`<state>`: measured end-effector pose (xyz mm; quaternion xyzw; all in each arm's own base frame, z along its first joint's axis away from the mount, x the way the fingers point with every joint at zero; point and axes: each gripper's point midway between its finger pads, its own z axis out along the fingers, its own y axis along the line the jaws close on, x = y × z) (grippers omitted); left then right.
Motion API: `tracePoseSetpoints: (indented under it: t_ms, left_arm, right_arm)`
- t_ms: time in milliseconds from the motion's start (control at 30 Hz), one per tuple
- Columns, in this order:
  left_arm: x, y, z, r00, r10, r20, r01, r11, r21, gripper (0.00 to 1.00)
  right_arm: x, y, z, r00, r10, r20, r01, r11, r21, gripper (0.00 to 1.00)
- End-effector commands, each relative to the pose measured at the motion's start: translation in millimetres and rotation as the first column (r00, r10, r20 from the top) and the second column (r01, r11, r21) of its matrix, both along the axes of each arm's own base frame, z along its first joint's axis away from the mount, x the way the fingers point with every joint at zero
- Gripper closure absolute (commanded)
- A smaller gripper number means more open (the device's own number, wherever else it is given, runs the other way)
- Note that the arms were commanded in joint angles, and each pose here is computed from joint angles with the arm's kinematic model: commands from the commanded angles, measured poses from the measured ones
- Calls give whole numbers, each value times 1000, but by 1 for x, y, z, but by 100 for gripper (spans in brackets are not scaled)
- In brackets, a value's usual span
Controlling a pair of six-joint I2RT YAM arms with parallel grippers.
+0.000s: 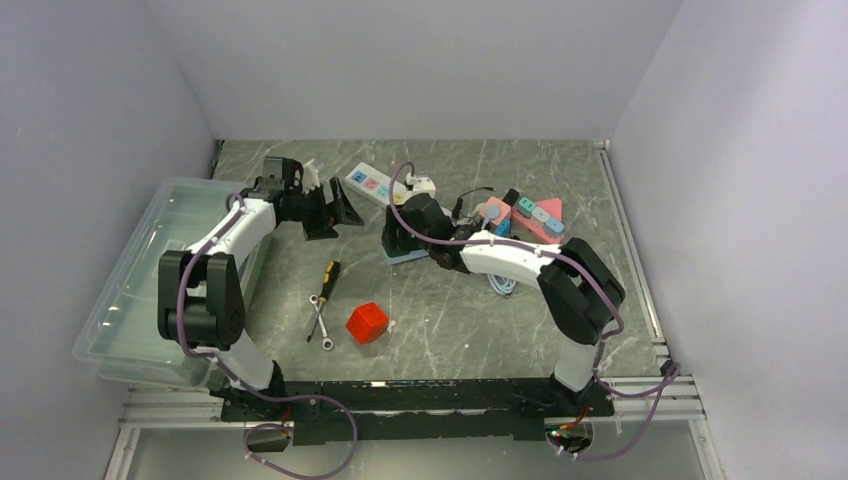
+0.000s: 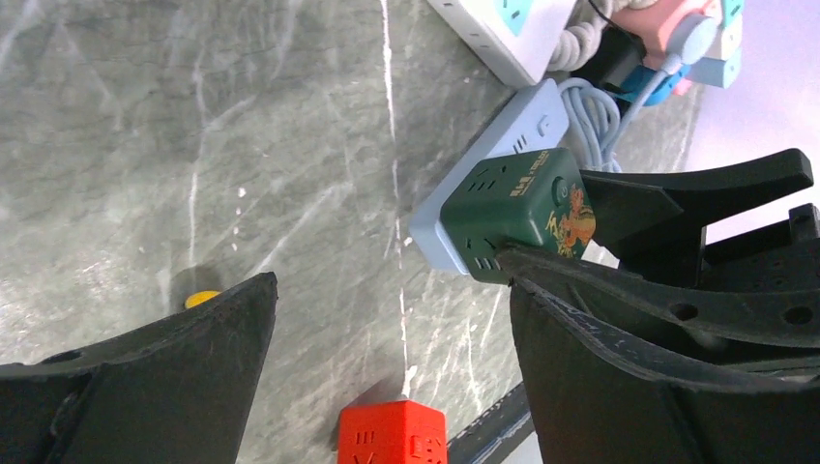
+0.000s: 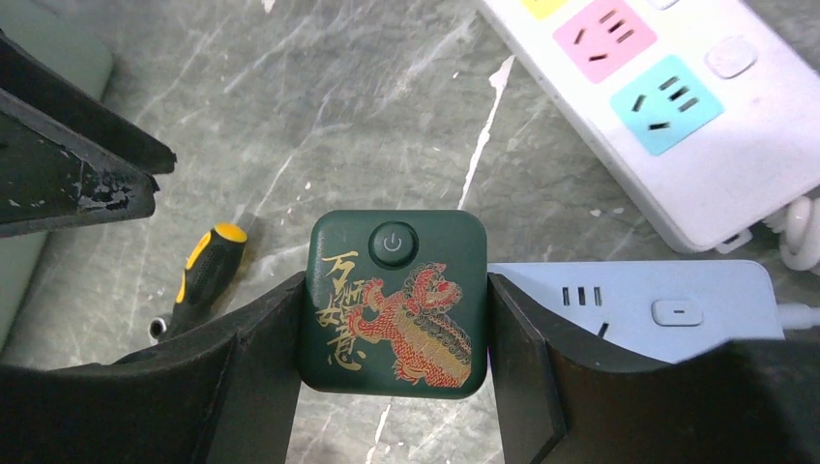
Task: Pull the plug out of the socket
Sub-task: Remove the plug from the socket.
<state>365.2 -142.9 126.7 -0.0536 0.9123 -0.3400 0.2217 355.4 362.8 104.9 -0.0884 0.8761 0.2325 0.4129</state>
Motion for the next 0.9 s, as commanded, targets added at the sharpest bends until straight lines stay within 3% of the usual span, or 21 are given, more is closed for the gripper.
tracePoseSetpoints:
  t_ms: [0, 133, 400, 867]
  left_arm:
    - [0, -16, 11, 998, -56, 24, 58, 994, -94, 7]
    - [-5, -31, 2, 995, -99, -33, 92, 980, -178, 10]
    - [-18, -58, -15, 981, -170, -95, 146, 965, -216, 23]
    - [-19, -75, -29, 971, -181, -159, 121, 937, -329, 32]
  right_arm:
    - [20, -17, 55, 979, -158, 126, 141, 981, 130, 100]
    - [20, -24, 65, 967, -203, 153, 174, 967, 186, 100]
    - [21, -26, 80, 956, -248, 158, 203, 945, 256, 100]
    - [19, -24, 86, 957, -250, 150, 200, 936, 288, 100]
